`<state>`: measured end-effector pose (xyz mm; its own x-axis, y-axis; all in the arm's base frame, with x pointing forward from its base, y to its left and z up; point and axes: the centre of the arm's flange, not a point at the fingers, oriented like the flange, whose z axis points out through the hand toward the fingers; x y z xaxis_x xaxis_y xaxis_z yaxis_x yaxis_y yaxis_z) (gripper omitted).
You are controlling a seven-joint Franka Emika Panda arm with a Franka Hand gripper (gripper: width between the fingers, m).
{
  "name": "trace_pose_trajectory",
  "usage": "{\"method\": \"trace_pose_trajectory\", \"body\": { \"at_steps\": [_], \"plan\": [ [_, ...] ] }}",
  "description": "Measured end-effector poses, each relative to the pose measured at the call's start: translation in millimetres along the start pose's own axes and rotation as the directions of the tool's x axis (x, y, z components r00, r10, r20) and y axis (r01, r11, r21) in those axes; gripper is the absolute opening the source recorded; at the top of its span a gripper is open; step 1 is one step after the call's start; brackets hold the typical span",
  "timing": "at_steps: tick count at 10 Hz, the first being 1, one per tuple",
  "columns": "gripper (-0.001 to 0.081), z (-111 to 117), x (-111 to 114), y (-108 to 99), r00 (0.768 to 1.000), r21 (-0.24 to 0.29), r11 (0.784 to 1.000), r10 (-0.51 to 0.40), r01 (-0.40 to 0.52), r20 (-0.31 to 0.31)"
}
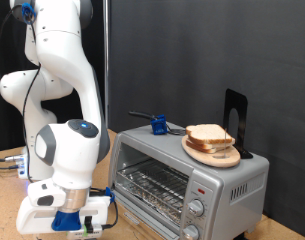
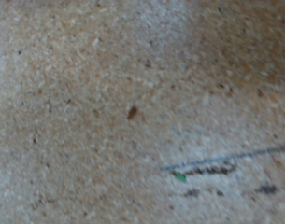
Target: Make a piece of toast with the oven
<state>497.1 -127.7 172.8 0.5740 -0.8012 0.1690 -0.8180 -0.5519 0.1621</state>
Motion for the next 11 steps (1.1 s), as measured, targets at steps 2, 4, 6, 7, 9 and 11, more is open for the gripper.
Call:
{"method": "trace_pose_trajectory", "body": {
  "at_steps": [2, 4, 6, 7, 9, 11],
  "plan": [
    [0.0808, 7, 0, 12, 1.000, -0.011, 1.000, -0.007, 0.007, -0.007],
    [0.0808, 4, 2, 21, 1.000, 0.015, 1.000, 0.017, -0.017, -0.007],
    [0.0808, -15, 6, 29, 1.000, 0.079, 0.997, 0.013, -0.014, 0.010],
    [0.0808, -28, 2, 37, 1.000, 0.113, 0.994, -0.002, -0.001, 0.022],
    [0.0808, -27, 0, 33, 0.999, 0.125, 0.992, -0.010, 0.006, 0.036],
    [0.0808, -50, -3, 24, 0.992, 0.266, 0.962, -0.089, 0.063, 0.085]
  ]
}}
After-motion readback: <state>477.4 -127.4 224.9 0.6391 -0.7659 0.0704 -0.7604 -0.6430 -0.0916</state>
